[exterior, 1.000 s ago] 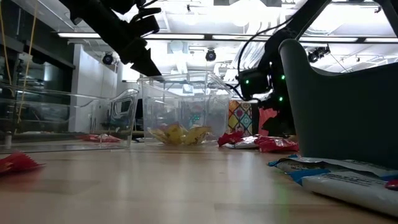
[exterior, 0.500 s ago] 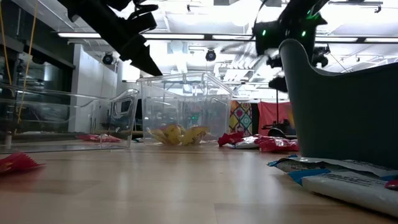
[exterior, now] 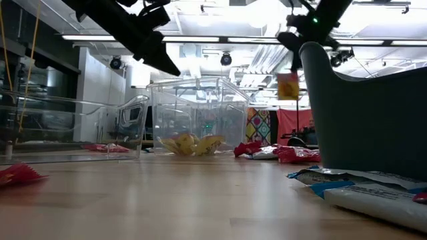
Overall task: Sort candy
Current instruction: Put the yellow candy into the transparent container, then adjust the blue bin
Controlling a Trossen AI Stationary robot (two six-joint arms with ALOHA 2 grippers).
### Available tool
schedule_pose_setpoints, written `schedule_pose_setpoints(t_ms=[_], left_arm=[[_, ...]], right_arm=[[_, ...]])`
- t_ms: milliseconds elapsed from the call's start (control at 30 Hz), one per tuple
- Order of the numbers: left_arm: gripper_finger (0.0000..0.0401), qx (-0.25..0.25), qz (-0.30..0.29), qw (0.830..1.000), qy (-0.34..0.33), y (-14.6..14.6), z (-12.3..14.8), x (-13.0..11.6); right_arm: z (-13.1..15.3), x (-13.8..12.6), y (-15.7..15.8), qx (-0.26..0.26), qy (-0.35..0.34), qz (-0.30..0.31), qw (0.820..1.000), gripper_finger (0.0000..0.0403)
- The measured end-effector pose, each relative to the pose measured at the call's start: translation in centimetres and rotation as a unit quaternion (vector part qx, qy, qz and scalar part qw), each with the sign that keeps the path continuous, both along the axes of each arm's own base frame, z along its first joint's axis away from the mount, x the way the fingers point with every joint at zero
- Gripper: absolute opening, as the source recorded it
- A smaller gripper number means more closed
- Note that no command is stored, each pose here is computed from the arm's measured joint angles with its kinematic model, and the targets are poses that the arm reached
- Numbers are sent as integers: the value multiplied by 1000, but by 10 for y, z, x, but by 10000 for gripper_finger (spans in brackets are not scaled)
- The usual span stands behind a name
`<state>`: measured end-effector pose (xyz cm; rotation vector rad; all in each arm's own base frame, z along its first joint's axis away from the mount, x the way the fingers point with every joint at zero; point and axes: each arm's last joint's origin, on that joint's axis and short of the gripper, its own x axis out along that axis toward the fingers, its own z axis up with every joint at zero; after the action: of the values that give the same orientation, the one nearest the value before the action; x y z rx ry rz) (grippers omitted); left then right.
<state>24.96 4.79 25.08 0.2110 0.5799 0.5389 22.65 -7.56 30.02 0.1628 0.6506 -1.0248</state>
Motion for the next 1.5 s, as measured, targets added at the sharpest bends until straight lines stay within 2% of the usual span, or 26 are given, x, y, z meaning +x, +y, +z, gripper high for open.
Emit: schedule_pose_setpoints(t_ms=[167,400,500,567,700,767,833,1033,1367,1500], left_arm=[[205,27,26,999,-25,0,6,1],[205,36,-13,997,-74,-20,25,-5],[205,21,-75,992,-96,-33,34,-10],[205,6,-144,983,-112,-44,41,-15],[205,-34,-291,945,-145,-64,54,-27],[205,-43,-329,930,-160,-71,61,-34],[205,-48,-345,922,-170,-76,65,-40],[205,-53,-369,910,-183,-87,73,-53],[205,-28,-297,941,-160,-83,67,-52],[205,-27,-293,944,-152,-83,64,-49]], right_arm=[[15,23,4,-25,-82,109,990,0],[28,46,21,-57,-164,219,960,0],[27,56,30,-66,-173,243,952,0],[24,62,36,-67,-175,256,948,0],[18,70,45,-63,-170,271,946,0],[18,71,49,-61,-174,273,944,0],[19,72,53,-63,-185,277,941,0],[26,74,61,-71,-220,291,928,0],[25,73,62,-67,-211,294,930,0],[19,72,62,-50,-192,292,935,0]])
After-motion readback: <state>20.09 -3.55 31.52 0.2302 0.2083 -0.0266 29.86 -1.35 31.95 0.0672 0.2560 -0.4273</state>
